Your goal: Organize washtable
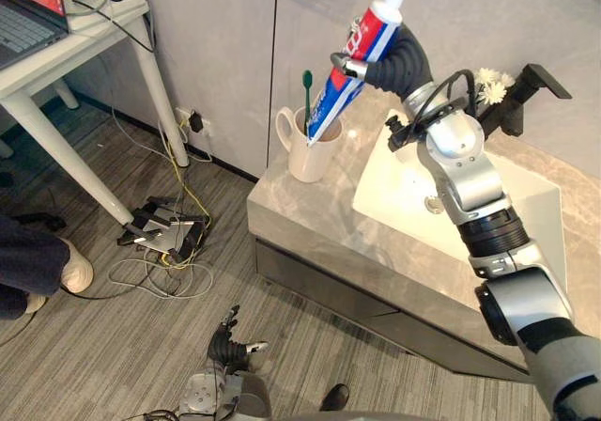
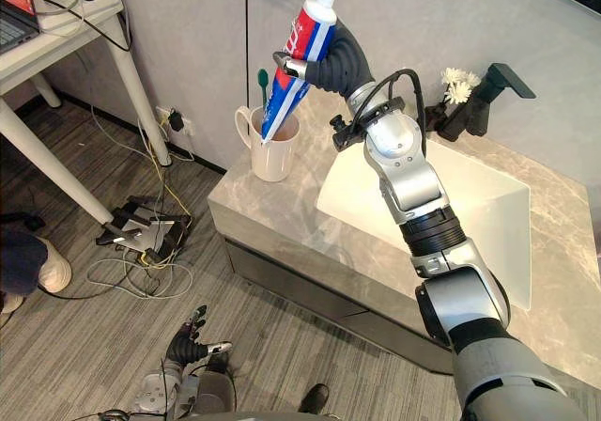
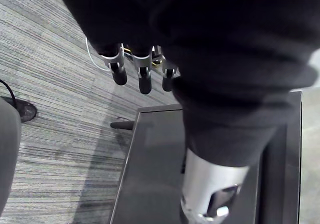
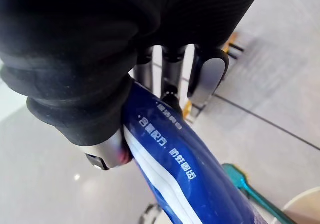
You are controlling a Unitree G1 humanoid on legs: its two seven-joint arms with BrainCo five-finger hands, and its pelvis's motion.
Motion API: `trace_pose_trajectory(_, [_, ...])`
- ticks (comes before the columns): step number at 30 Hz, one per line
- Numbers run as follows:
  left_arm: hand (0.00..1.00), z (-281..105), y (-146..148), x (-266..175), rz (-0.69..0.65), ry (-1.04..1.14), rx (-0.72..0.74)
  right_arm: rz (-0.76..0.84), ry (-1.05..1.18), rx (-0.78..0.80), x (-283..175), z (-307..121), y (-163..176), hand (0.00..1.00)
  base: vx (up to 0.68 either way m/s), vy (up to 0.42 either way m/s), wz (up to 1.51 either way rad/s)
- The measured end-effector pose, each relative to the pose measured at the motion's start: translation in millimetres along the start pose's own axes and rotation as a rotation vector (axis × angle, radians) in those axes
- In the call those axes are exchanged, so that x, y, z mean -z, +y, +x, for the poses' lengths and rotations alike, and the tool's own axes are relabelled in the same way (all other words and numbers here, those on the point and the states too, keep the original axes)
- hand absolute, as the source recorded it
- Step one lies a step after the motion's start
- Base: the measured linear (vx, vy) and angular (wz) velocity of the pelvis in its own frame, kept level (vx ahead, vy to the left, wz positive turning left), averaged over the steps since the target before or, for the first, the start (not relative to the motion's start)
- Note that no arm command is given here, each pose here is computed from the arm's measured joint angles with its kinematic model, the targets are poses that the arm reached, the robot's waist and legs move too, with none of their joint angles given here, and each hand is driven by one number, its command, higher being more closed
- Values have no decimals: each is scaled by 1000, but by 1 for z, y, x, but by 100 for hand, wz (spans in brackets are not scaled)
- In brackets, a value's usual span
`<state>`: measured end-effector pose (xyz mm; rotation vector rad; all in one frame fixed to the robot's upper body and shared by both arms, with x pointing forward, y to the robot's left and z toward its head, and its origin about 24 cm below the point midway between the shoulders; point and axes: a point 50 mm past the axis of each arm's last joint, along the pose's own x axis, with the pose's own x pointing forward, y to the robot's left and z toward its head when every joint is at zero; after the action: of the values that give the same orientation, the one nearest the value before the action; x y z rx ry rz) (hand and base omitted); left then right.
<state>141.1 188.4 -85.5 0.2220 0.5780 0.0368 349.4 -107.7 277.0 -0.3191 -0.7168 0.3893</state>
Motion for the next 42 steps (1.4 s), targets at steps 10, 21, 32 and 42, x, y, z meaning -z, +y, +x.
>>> trace_pose_trajectory(10, [0,0,-3,0,4,-1,12,-55,14,72,3,-5,-11,100,0,0,0])
trace_pose_trajectory(21, [0,-2,-7,2,9,5,31,-33,53,102,11,-6,-12,100,0,0,0])
trace_pose_trajectory(32, [0,-3,-7,4,9,12,33,-12,95,121,20,-6,-10,100,0,0,0])
trace_pose_trajectory(42, [0,-3,-8,5,20,14,52,6,141,132,26,1,-14,100,0,0,0])
